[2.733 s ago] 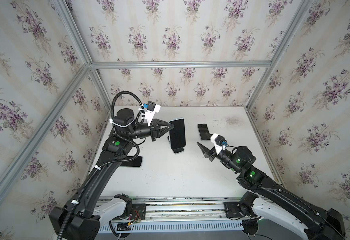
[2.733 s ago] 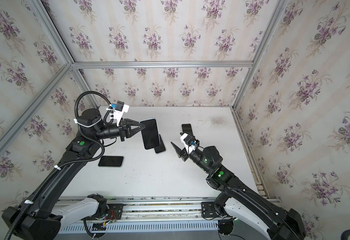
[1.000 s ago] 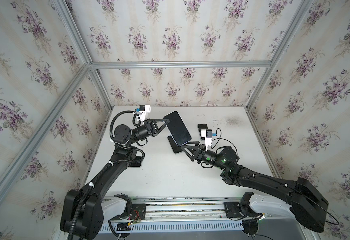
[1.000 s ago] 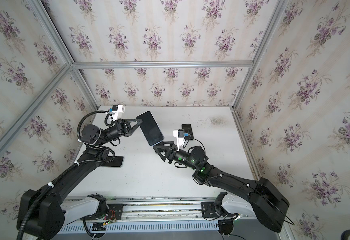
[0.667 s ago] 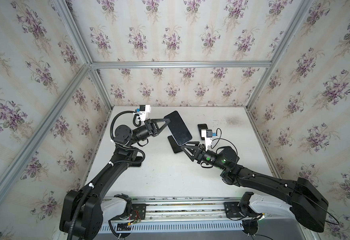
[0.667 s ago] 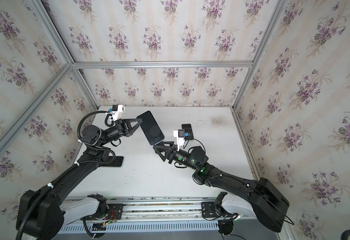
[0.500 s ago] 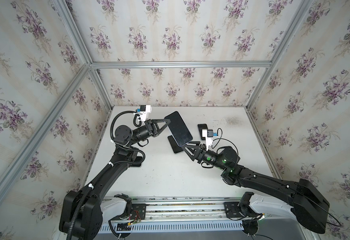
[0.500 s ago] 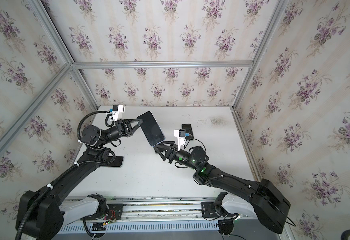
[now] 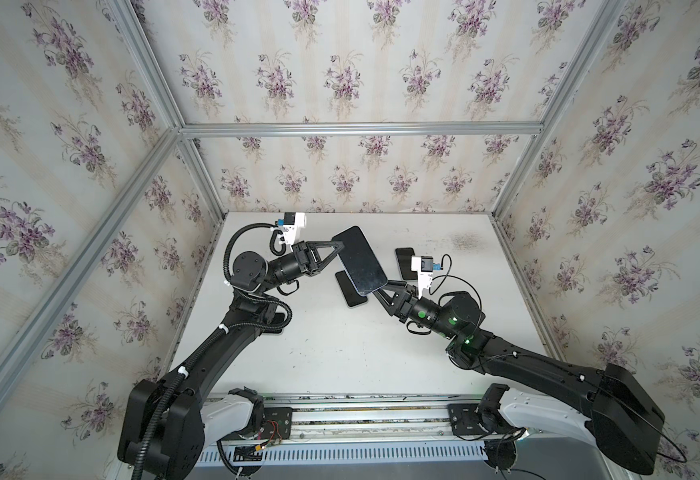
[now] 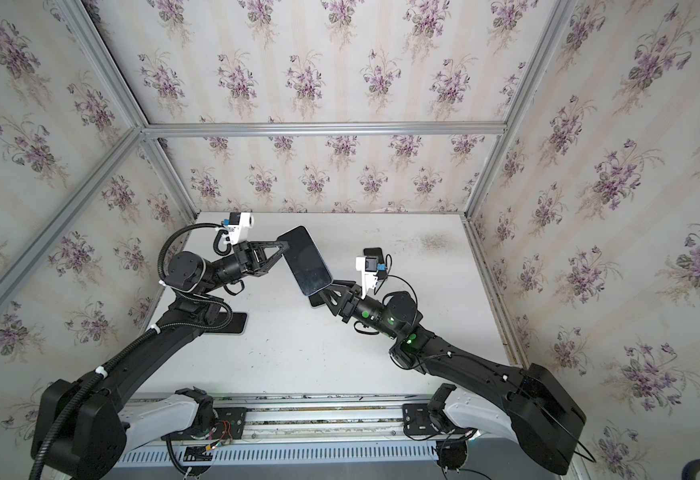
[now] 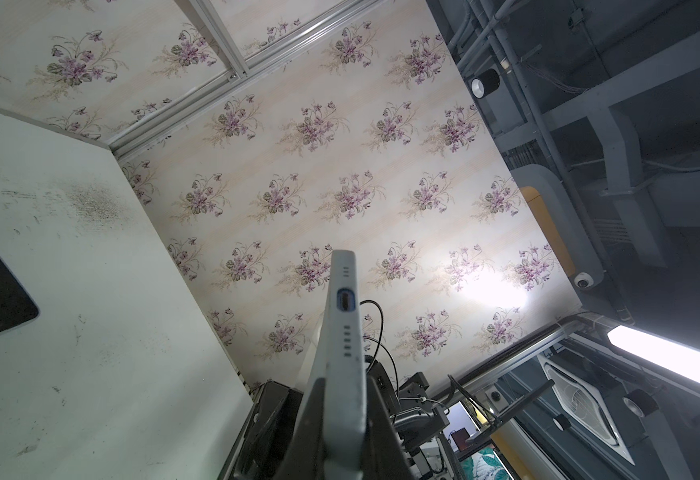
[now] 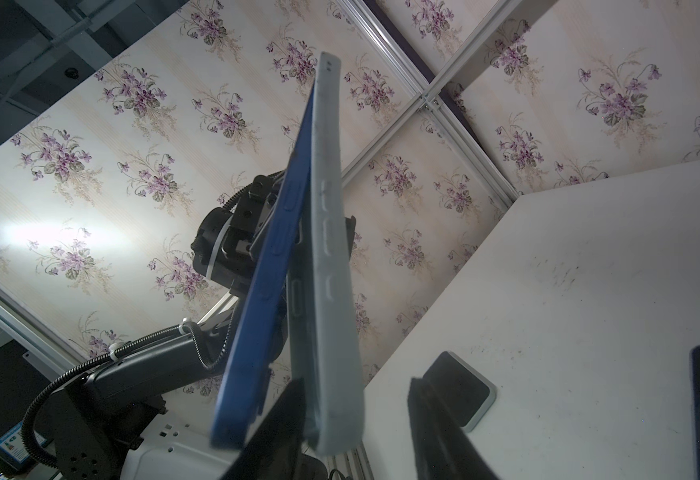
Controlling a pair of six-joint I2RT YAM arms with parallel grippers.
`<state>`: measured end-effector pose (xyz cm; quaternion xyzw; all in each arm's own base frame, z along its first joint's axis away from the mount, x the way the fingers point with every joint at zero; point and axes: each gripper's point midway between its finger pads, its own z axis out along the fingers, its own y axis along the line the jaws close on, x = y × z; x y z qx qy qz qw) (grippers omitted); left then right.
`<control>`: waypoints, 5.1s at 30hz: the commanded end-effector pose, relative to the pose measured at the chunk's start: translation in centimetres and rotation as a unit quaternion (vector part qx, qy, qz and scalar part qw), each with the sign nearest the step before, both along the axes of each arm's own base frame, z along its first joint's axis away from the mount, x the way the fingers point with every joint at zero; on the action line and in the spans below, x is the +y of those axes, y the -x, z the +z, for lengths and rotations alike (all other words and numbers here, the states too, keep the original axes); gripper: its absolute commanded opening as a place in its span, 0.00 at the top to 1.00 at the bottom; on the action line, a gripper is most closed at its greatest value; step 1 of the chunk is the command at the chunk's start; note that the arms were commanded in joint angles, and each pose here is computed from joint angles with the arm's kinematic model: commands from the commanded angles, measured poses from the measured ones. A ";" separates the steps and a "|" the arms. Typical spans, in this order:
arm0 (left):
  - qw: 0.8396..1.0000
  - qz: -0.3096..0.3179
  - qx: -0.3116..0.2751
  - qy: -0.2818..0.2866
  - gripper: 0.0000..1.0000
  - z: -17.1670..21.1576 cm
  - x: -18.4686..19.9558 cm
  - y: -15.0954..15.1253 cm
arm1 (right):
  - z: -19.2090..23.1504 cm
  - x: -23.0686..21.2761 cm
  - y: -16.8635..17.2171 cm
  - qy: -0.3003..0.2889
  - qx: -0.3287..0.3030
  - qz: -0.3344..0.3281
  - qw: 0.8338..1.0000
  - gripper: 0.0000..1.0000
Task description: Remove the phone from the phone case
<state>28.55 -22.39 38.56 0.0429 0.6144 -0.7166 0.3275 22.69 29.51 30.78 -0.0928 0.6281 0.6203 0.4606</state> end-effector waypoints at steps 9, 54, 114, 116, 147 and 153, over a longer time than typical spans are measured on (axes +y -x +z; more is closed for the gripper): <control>1.000 -0.002 -0.007 0.000 1.00 -1.2 -0.6 -0.4 | -0.3 -0.9 0.0 -0.020 0.016 -0.010 1.000 0.87; 0.956 0.057 0.075 -0.277 0.16 -19.6 -6.3 -2.6 | -16.9 -7.6 -0.6 0.016 0.286 -0.160 0.945 1.00; 0.703 -0.020 -0.251 -0.666 0.38 -26.5 -15.0 2.5 | -18.8 -9.4 1.0 0.025 0.318 -0.168 0.933 1.00; 0.696 -0.014 -0.255 -0.671 0.40 -26.5 -15.0 2.3 | -18.8 -9.4 1.0 0.025 0.318 -0.168 0.933 1.00; 0.667 0.090 -0.313 -0.670 0.89 -22.2 -12.6 3.2 | -21.3 -11.6 2.5 0.059 0.378 -0.201 0.902 1.00; 0.630 0.134 -0.323 -0.693 0.88 -21.1 -8.5 4.1 | -21.6 -12.1 2.6 0.067 0.388 -0.211 0.895 1.00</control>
